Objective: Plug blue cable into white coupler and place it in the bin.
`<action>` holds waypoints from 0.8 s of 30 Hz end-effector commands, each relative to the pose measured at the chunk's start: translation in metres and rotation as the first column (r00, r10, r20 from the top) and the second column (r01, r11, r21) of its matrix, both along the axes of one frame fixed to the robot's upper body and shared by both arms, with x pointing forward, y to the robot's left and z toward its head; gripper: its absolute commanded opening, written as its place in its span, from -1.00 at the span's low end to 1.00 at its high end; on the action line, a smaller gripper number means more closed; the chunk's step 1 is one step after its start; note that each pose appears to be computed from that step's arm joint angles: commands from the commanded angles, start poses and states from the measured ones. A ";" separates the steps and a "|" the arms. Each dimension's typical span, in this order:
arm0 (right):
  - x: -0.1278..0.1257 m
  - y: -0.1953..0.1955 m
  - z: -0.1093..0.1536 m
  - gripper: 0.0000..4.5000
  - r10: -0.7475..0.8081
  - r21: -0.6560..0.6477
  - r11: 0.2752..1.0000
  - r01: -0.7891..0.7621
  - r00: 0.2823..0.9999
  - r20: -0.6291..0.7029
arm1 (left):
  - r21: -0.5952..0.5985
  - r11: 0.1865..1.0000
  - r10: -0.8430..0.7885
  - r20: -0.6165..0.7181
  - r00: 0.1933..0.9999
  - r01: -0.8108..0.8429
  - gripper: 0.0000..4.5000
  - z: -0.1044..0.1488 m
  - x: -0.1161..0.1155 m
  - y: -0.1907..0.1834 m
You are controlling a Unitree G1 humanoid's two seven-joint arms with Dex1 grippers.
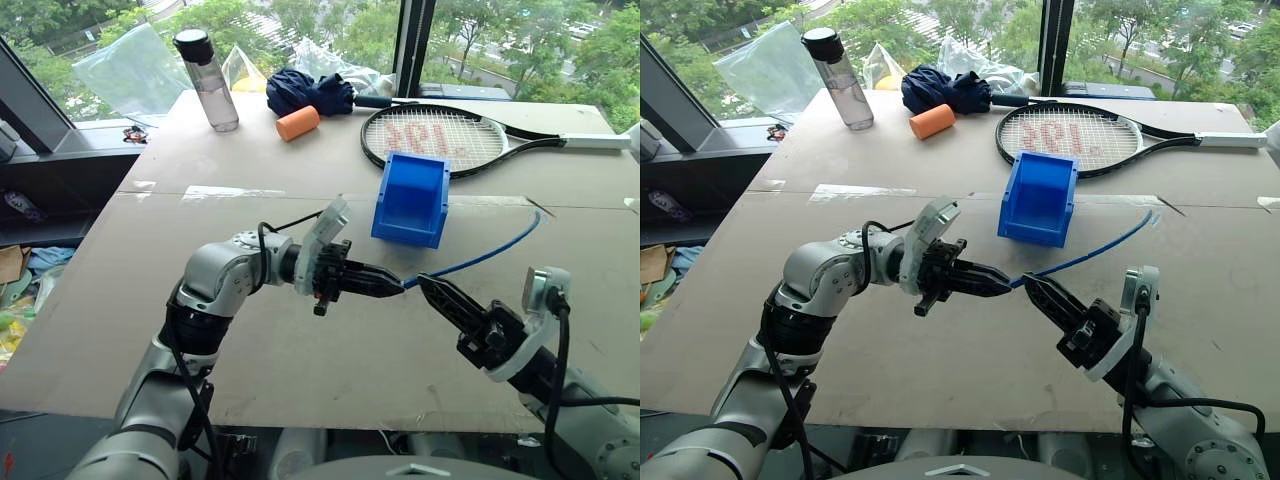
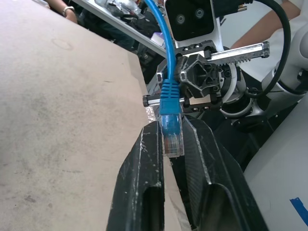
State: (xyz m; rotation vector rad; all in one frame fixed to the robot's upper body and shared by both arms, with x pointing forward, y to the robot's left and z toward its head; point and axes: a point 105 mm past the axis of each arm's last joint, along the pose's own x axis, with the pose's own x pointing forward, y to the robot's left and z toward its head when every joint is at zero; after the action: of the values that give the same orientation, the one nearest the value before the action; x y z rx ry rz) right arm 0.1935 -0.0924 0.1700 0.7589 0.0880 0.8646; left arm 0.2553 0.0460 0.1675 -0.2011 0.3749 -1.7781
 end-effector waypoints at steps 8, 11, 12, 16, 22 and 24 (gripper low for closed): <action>-0.008 0.007 0.002 -0.19 0.043 -0.039 0.998 -0.042 0.999 0.024 | -0.028 0.998 -0.050 0.039 0.998 0.051 -1.00 0.015 -0.007 -0.009; -0.009 0.009 0.003 0.04 0.052 -0.035 0.998 -0.051 0.998 0.024 | -0.022 0.998 -0.054 0.042 0.998 0.055 -1.00 0.014 -0.007 -0.008; -0.008 0.009 0.004 0.04 0.049 -0.025 0.999 -0.048 0.998 0.026 | -0.020 0.998 -0.055 0.043 0.998 0.056 -1.00 0.014 -0.008 -0.008; -0.005 0.008 0.010 0.04 0.042 -0.001 0.999 -0.042 0.998 0.039 | -0.011 0.998 -0.053 0.045 0.998 0.054 -1.00 0.009 -0.006 -0.007; -0.005 0.010 0.013 -0.98 0.062 0.015 0.998 -0.063 0.997 0.040 | -0.003 0.998 -0.056 0.058 0.997 0.057 -1.00 0.005 -0.007 -0.002; -0.005 0.011 0.013 -0.98 0.072 0.014 0.997 -0.073 0.997 0.039 | -0.007 0.999 -0.052 0.068 0.996 0.052 -1.00 0.005 -0.007 -0.002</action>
State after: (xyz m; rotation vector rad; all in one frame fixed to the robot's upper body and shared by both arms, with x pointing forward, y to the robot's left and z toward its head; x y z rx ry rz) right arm 0.1923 -0.0843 0.1707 0.7425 0.1157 0.9052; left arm 0.2513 0.0434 0.1699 -0.1705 0.3526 -1.8249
